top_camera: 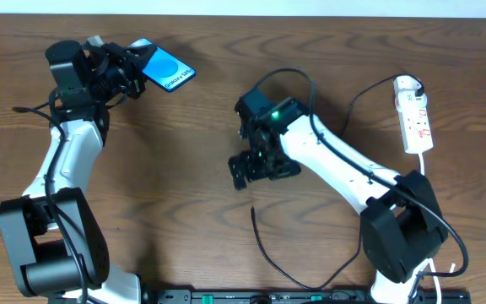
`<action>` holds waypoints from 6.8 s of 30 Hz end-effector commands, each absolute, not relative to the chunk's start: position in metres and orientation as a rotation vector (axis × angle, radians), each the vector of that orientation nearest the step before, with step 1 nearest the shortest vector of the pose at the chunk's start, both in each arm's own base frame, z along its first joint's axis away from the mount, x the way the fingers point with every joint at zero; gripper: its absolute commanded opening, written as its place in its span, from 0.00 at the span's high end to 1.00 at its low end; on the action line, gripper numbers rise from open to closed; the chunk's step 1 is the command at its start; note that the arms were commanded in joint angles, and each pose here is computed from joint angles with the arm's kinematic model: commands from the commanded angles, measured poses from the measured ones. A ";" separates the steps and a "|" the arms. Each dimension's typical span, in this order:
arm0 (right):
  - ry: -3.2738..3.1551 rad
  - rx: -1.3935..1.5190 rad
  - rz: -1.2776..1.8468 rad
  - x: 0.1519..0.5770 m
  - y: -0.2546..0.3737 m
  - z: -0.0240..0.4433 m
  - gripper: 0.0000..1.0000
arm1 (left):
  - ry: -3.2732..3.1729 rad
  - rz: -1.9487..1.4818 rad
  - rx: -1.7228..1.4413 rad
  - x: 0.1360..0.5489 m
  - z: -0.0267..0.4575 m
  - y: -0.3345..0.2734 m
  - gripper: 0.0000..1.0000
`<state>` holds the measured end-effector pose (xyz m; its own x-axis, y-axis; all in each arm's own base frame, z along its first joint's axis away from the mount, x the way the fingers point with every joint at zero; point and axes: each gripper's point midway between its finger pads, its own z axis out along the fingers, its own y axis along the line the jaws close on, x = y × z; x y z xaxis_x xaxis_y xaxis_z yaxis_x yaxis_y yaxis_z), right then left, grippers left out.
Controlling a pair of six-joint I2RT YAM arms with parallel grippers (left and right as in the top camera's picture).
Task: Plug charger to phone and switch on socket
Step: 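Release the phone and move the right gripper down toward the table, then grasp the black charging cable's plug end with the right gripper, then lift the cable plug and carry it toward the phone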
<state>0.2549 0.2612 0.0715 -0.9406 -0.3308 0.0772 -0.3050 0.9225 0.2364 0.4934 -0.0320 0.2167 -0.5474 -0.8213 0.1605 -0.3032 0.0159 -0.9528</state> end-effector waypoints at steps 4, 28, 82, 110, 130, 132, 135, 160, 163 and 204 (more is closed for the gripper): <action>-2.851 0.613 -0.221 0.217 0.247 0.052 0.01 | 1.866 -1.558 -1.103 0.488 0.226 -0.034 0.92; -2.857 0.763 -0.008 0.199 0.239 0.031 0.01 | 1.866 -1.557 -1.099 0.488 0.226 -0.034 0.93; -3.083 0.497 0.179 0.189 0.244 -0.008 0.14 | 1.867 -1.558 -1.099 0.488 0.226 -0.034 0.93; -3.070 0.449 0.200 0.190 0.231 -0.016 0.91 | 1.867 -1.558 -1.098 0.488 0.226 -0.034 0.93; -3.120 0.412 0.195 0.199 0.234 -0.016 0.78 | 1.870 -1.561 -1.096 0.488 0.226 -0.035 0.92; -3.124 0.411 0.199 0.200 0.234 -0.016 0.77 | 1.870 -1.561 -1.096 0.488 0.226 -0.035 0.92; -3.127 0.404 0.195 0.201 0.234 -0.017 0.77 | 1.873 -1.568 -1.091 0.487 0.226 -0.036 0.93; -3.137 0.365 0.188 0.209 0.230 -0.017 0.99 | 1.876 -1.572 -1.089 0.487 0.226 -0.036 0.93; -3.144 0.378 0.199 0.211 0.229 -0.016 0.99 | 1.879 -1.579 -1.084 0.486 0.227 -0.037 0.92; -2.569 0.948 -1.920 0.326 0.300 0.143 0.99 | 1.805 -1.588 -0.931 0.493 0.253 -0.037 0.92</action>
<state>0.3352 0.2912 0.1080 -0.8725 -0.3001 -0.3855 -0.4832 0.4140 0.7715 0.4959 -0.0349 0.2323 -0.5828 -0.8072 0.0933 -0.2156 0.0430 -0.9755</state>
